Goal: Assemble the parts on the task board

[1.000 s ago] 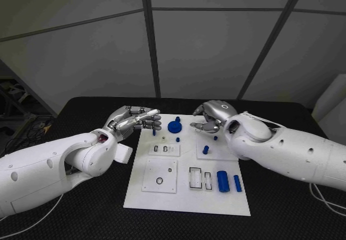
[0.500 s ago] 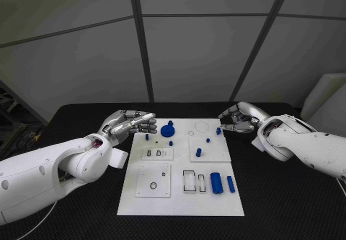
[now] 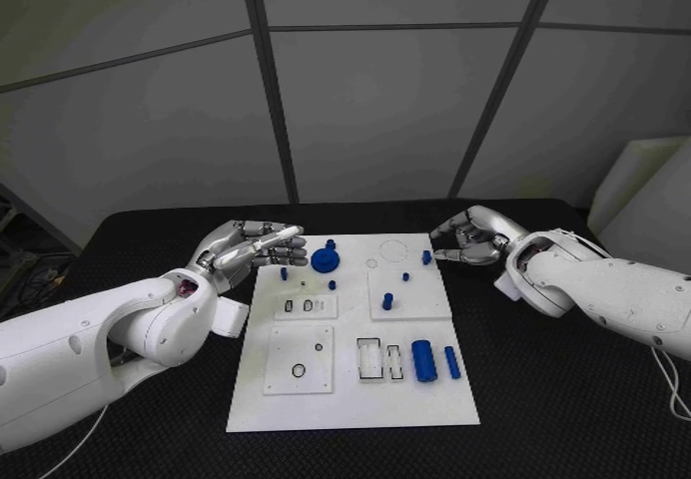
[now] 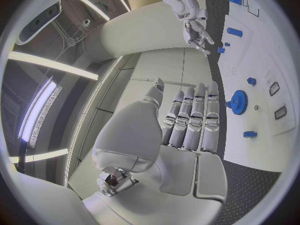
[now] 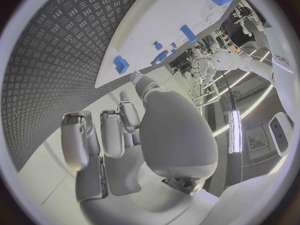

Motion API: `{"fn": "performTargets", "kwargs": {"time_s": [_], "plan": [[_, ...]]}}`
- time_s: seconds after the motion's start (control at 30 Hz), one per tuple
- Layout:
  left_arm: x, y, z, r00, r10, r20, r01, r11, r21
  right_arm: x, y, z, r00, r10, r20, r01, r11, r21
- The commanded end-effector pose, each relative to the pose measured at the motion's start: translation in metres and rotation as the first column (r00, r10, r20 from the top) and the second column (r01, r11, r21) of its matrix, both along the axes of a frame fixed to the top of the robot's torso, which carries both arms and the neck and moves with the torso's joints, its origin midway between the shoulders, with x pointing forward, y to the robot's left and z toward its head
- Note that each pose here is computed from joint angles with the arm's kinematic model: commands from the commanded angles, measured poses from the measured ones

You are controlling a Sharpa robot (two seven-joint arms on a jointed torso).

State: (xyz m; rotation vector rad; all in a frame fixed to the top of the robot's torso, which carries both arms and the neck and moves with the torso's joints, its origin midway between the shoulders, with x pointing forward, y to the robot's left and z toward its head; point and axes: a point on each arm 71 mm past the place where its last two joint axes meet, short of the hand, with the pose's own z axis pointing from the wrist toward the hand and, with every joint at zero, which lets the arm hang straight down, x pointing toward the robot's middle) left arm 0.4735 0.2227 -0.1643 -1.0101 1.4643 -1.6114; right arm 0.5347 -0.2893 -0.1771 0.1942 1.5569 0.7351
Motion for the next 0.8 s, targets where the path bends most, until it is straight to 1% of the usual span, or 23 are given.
{"fn": "performTargets", "kwargs": {"time_s": [0.03,0.37,0.8], "plan": [[-0.0001,-0.0014,0.0012,1.000,-0.014,0.012,0.014,1.000,-0.011,0.0007,0.0035,-0.0043,0.999,0.033,-0.026,-0.033,0.999,0.001],[0.0009,-0.0001,0.0003,1.000,-0.009,0.011,0.009,1.000,-0.009,0.0049,0.0088,-0.0113,0.998,0.036,-0.048,-0.037,0.999,-0.018],[0.0012,0.0004,0.0001,1.000,-0.007,0.011,0.008,1.000,-0.009,0.0083,0.0098,-0.0143,0.998,0.023,-0.052,-0.025,0.999,-0.041]]}}
